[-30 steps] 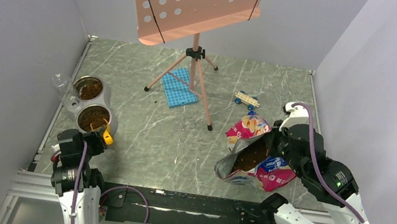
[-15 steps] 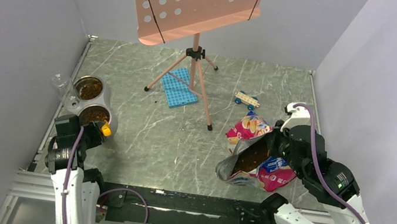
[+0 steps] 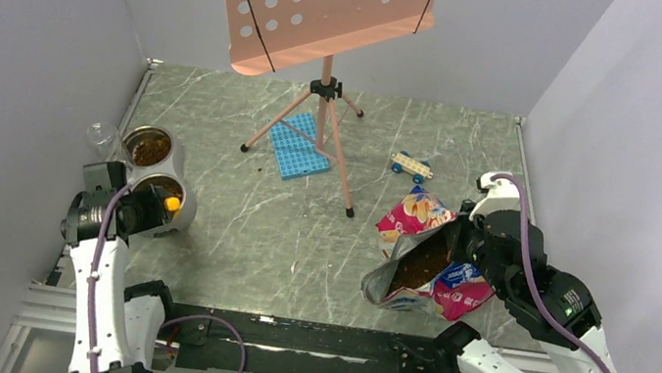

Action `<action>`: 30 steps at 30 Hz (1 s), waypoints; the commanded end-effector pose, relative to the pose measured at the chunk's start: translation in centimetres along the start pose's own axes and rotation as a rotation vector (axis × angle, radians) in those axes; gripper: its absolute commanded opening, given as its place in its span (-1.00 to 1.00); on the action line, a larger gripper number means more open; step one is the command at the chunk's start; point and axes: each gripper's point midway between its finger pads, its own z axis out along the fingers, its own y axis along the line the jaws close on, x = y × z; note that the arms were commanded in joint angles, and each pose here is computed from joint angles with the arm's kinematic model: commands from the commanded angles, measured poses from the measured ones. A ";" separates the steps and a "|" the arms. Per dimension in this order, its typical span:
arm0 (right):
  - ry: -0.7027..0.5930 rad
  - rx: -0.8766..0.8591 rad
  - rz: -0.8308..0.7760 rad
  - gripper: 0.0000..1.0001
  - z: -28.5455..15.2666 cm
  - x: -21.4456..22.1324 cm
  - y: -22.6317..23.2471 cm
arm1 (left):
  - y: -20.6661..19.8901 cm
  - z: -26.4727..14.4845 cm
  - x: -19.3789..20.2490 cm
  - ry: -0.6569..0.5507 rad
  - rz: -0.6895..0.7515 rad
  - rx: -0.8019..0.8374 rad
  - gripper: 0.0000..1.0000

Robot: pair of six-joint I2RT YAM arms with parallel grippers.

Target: Serve the pet food

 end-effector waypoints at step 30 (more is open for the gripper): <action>-0.252 -0.019 0.102 -1.00 -1.9 -6.3 0.2 | -3.7 -3.3 4.7 0.228 0.622 0.081 -1.00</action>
